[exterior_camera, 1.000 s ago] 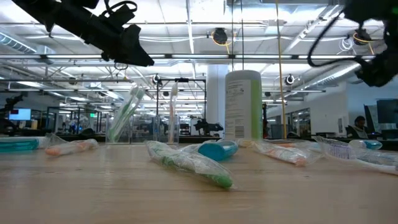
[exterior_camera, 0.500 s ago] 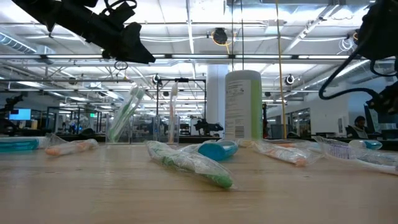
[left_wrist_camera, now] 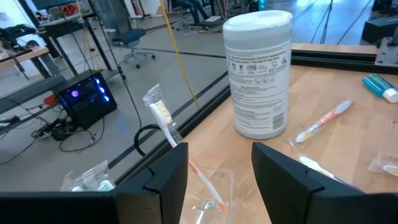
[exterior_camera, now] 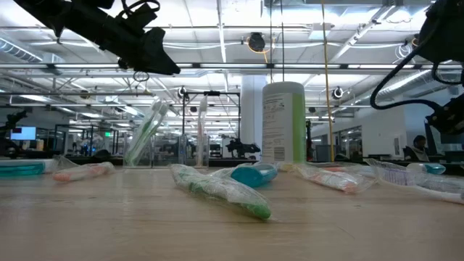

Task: Pick & Place toothbrushing station
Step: Put the blue toothbrush into the transparent organizer

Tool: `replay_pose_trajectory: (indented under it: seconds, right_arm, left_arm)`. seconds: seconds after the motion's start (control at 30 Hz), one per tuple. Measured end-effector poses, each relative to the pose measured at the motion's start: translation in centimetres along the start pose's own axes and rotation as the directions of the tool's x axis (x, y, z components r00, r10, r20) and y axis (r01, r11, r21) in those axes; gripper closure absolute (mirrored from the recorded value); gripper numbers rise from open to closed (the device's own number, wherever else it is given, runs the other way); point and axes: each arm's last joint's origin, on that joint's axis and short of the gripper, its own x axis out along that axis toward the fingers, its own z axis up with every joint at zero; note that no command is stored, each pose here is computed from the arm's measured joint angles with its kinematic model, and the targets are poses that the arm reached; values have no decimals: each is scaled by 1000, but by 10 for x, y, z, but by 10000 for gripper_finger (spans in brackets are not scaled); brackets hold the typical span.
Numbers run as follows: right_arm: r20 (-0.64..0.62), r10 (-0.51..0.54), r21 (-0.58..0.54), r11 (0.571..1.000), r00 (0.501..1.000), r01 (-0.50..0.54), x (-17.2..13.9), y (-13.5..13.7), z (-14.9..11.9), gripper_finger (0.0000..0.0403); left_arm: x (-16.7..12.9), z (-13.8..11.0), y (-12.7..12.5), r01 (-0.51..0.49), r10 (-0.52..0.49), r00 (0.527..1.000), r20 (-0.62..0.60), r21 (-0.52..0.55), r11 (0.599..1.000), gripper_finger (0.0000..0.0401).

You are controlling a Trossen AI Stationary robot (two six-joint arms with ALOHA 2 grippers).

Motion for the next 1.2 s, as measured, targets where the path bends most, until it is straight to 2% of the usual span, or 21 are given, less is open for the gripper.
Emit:
replay_pose_trajectory:
  seconds: [0.2, 0.37, 0.47, 0.53, 0.6, 0.67, 0.73, 0.9, 0.97, 1.03, 1.2]
  right_arm:
    - [27, 160, -138, 978, 987, -155, -26, 12, -7, 391]
    - [62, 276, -236, 938, 959, -254, -48, 17, -12, 391]
    - [52, 340, -302, 902, 939, -310, -61, 18, -16, 391]
    - [46, 416, -378, 849, 908, -370, -72, 22, -19, 391]
    - [31, 527, -503, 743, 849, -443, -86, 28, -23, 391]
    - [11, 643, -627, 601, 766, -496, -101, 35, -27, 391]
    - [3, 732, -726, 470, 682, -502, -115, 39, -31, 391]
    - [-9, 887, -898, 195, 461, -393, -148, 45, -39, 391]
    - [-23, 929, -943, 103, 370, -316, -159, 46, -42, 391]
    - [8, 958, -976, 70, 285, -208, -170, 46, -42, 391]
    - [126, 987, -982, 110, 99, 153, -192, 48, -38, 390]
  left_arm:
    - [0, 0, 0, -7, 7, 1000, 0, -13, 1000, 217]
    - [0, 0, 0, -16, 16, 1000, 0, -15, 1000, 217]
    - [0, 0, 1, -17, 17, 1000, -1, -15, 1000, 217]
    - [0, 0, 1, -17, 17, 1000, 0, -15, 1000, 217]
    - [0, 0, 1, -17, 17, 1000, 0, -15, 1000, 217]
    - [0, 0, 1, -17, 17, 1000, 0, -15, 1000, 217]
    - [0, 0, 1, -17, 17, 1000, 0, -15, 1000, 217]
    - [0, 0, 1, -17, 17, 1000, 0, -15, 1000, 217]
    - [0, 0, 1, -17, 17, 1000, 1, -16, 1000, 217]
    - [0, 0, 1, -17, 17, 1000, 1, -16, 1000, 217]
    - [0, 0, 1, -17, 17, 1000, 2, -17, 1000, 217]
